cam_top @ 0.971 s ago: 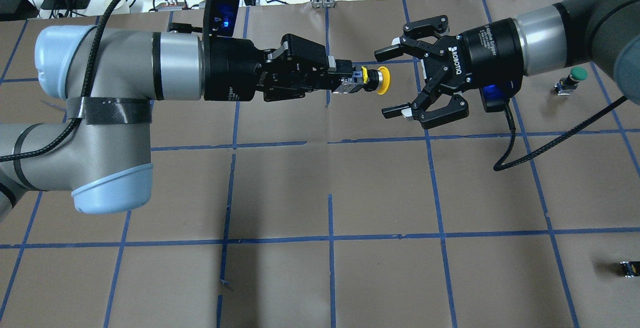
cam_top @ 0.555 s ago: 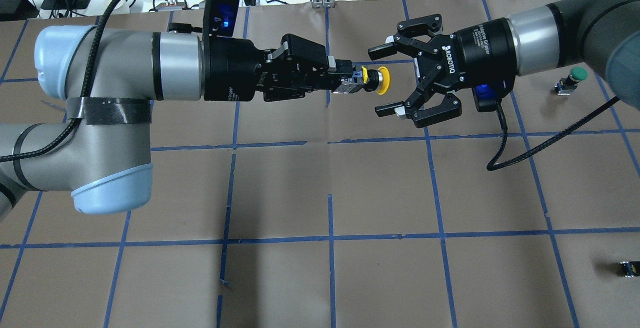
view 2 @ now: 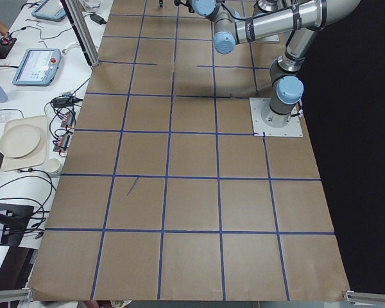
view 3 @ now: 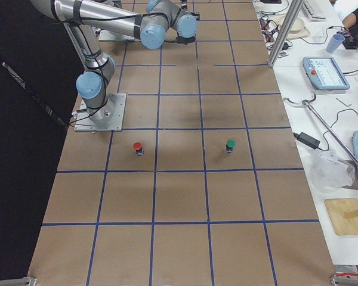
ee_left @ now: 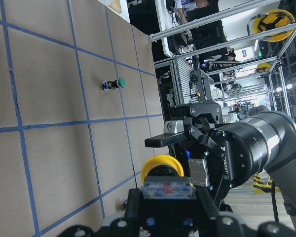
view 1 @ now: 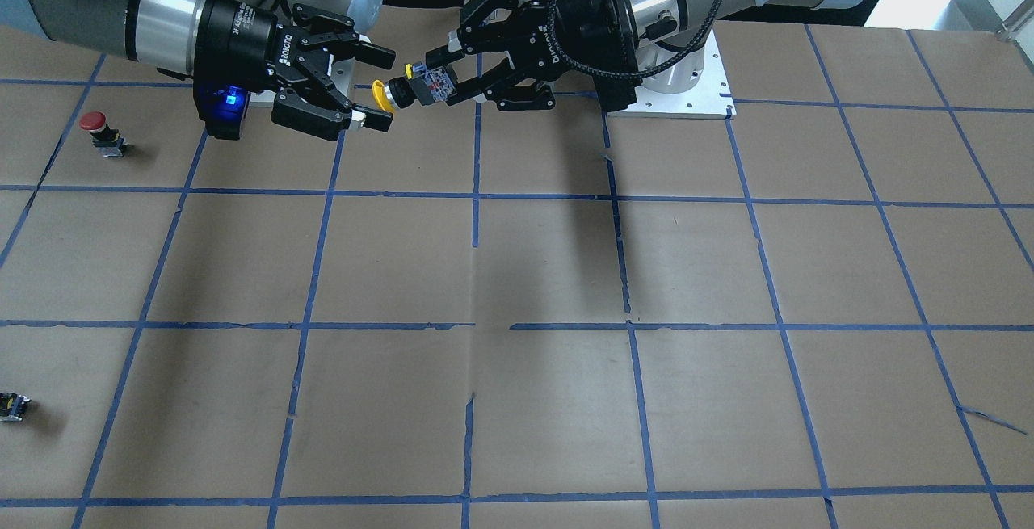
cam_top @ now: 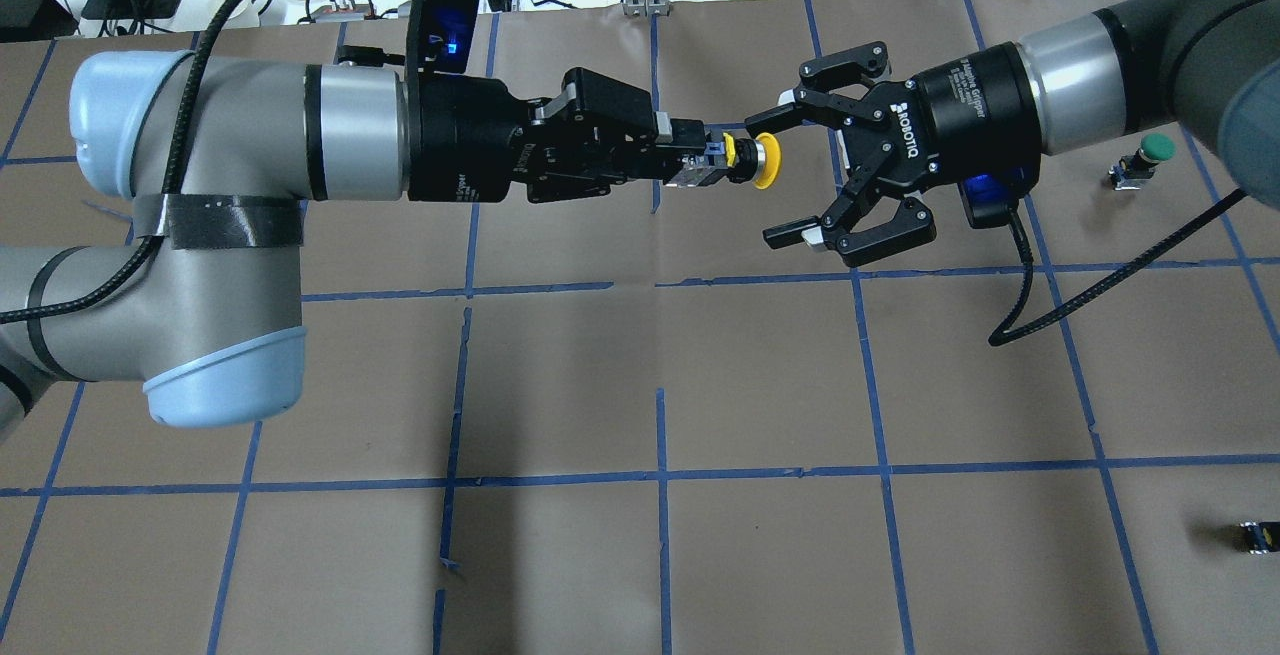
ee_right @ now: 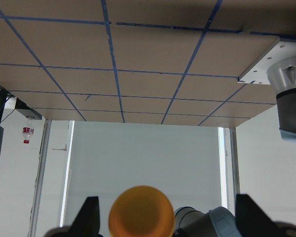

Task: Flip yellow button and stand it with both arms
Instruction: 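Bring the open right gripper to the yellow button's cap, then close the right gripper on the yellow button and open the left gripper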

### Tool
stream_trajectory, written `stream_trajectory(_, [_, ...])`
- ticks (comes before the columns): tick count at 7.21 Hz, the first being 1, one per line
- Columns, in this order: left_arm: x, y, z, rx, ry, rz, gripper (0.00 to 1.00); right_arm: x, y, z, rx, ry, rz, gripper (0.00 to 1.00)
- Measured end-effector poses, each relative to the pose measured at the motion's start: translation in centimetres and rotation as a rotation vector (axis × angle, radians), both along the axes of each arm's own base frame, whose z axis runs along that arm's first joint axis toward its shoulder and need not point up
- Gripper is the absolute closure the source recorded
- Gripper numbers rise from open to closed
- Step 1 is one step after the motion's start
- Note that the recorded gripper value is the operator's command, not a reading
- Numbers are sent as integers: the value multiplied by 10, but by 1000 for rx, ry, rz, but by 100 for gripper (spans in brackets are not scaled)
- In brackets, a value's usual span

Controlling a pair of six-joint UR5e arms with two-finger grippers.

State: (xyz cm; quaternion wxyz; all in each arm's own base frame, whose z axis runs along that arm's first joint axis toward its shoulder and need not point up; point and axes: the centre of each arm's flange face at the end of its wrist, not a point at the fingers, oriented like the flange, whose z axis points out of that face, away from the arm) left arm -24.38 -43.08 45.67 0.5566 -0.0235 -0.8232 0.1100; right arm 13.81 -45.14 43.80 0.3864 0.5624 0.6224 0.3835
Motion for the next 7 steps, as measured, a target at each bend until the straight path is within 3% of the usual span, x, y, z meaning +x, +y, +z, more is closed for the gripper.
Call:
stream_trajectory(2, [0,0,0,0,0,0,86,0,1,0,4,0,-3,5])
stream_trajectory(3, [0,0,0,1,0,0,86,0,2,1,6,0,-5,17])
stream_trajectory(5, [0,0,0,0,0,0,86,1,2,2,10,-1,-7,72])
stream_trajectory(6, [0,0,0,-1,0,0,86,1,1,2,9,-3,-8,89])
stream_trajectory(7, [0,0,0,-1,0,0,86,0,0,3,8,-12,-14,94])
